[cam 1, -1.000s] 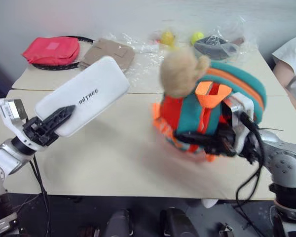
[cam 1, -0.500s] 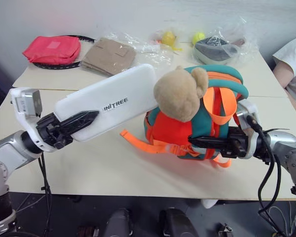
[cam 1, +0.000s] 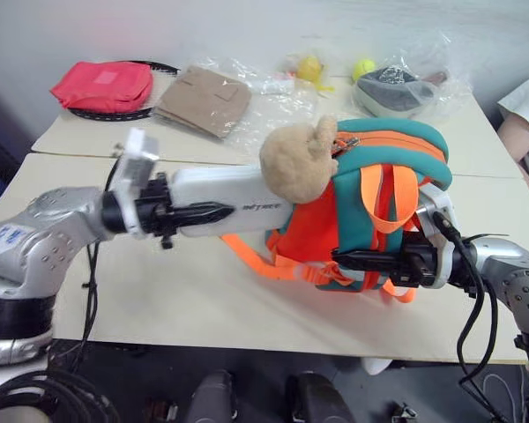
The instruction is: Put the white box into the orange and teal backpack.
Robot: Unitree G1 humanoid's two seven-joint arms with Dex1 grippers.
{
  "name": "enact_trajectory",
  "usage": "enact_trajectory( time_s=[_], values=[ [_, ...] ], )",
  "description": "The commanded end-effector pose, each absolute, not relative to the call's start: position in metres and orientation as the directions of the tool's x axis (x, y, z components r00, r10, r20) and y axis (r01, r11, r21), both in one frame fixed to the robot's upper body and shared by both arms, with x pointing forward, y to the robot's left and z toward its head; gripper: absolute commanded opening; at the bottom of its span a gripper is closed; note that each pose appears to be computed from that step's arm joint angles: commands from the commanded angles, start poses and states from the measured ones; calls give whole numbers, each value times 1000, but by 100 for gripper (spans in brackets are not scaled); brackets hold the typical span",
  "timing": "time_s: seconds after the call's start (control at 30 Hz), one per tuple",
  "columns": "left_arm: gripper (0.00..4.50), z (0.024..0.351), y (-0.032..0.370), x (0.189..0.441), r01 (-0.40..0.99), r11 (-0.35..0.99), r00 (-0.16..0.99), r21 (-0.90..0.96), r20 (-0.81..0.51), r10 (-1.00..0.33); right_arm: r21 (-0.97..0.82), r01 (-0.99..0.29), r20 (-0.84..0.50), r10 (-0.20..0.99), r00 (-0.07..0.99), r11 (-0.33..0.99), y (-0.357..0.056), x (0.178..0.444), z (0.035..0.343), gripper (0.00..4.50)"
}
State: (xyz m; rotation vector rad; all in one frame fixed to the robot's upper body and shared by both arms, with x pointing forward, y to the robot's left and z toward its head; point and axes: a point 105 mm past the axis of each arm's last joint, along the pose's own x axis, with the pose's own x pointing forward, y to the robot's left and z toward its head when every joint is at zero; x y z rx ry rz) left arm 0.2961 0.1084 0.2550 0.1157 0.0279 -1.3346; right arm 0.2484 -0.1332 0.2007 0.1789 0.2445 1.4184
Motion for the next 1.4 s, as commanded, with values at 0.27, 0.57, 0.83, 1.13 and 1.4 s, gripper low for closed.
enact_trajectory(
  time_s=[0.27, 0.57, 0.83, 1.13, 1.4],
  values=[
    [118, 248, -8, 337, 985, 76, 92, 152, -107, -990, 228, -968, -44, 995, 93, 101, -122, 246, 208, 1],
    [366, 265, 12, 325, 986, 65, 65, 152, 4, -998, 202, -967, -14, 987, 157, 157, -123, 249, 210, 0],
    [448, 272, 93, 315, 943, 43, 57, 331, -31, -998, 209, -955, -1, 977, 215, 211, -128, 252, 205, 0],
    [448, 296, 92, 313, 914, 143, 91, 381, 152, -984, 198, -952, -3, 972, 235, 231, -127, 257, 205, 0],
    [409, 298, 66, 301, 947, 76, -8, 312, 261, -965, 197, -952, -16, 972, 234, 233, -126, 256, 204, 0]
  ],
)
